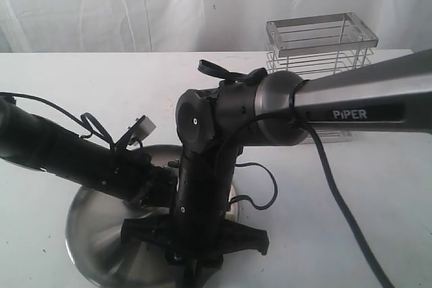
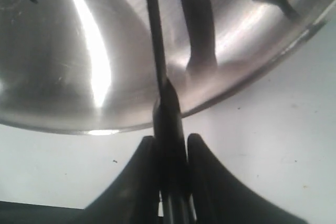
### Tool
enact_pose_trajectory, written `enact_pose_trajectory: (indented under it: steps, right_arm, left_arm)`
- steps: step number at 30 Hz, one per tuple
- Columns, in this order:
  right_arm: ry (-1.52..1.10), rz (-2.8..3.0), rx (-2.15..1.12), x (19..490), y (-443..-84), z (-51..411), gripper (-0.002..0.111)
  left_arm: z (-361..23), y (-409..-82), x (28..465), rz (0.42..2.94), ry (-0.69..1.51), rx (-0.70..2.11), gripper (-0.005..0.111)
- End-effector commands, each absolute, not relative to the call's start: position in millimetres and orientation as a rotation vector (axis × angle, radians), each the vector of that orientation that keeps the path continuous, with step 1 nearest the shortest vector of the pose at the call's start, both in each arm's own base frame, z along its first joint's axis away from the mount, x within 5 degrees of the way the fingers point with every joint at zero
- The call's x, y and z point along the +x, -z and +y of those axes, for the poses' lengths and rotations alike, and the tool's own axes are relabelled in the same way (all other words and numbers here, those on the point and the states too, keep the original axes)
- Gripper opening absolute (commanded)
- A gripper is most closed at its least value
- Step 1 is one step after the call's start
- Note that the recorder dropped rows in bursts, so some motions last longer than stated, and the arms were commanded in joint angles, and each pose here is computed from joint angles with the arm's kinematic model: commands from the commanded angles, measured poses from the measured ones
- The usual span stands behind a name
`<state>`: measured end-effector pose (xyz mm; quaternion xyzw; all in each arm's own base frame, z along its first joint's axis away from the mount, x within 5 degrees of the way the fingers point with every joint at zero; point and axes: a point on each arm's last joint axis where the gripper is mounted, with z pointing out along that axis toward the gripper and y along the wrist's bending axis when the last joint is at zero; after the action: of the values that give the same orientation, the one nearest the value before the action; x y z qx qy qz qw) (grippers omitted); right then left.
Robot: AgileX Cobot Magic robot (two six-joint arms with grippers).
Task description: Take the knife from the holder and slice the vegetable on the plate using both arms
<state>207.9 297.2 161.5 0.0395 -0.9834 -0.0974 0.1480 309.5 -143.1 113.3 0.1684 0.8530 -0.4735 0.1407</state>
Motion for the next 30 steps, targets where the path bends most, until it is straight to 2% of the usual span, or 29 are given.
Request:
enact_pose_trajectory:
  steps: [1, 8, 18, 21, 30]
  right_arm:
    - [0.365, -2.751, 0.274, 191, -177, 306, 0.0]
    - [0.375, -2.759, 0.282, 192, -176, 307, 0.0]
    - [0.357, -2.775, 0.289, 193, -176, 306, 0.0]
    - [0.35, -2.786, 0.291, 194, -175, 306, 0.0]
    - [0.376, -2.81, 0.282, 197, -174, 307, 0.0]
  left_arm:
    - [-138, -118, 337, 2.43, 1.3, 0.186, 0.0]
    - [-110, -123, 349, 2.385, 1.317, 0.12, 0.0]
    - [-89, -133, 352, 2.278, 1.439, 0.097, 0.0]
    - [-81, -139, 354, 2.208, 1.496, 0.064, 0.0]
    - [-69, -163, 353, 2.103, 1.481, 0.124, 0.0]
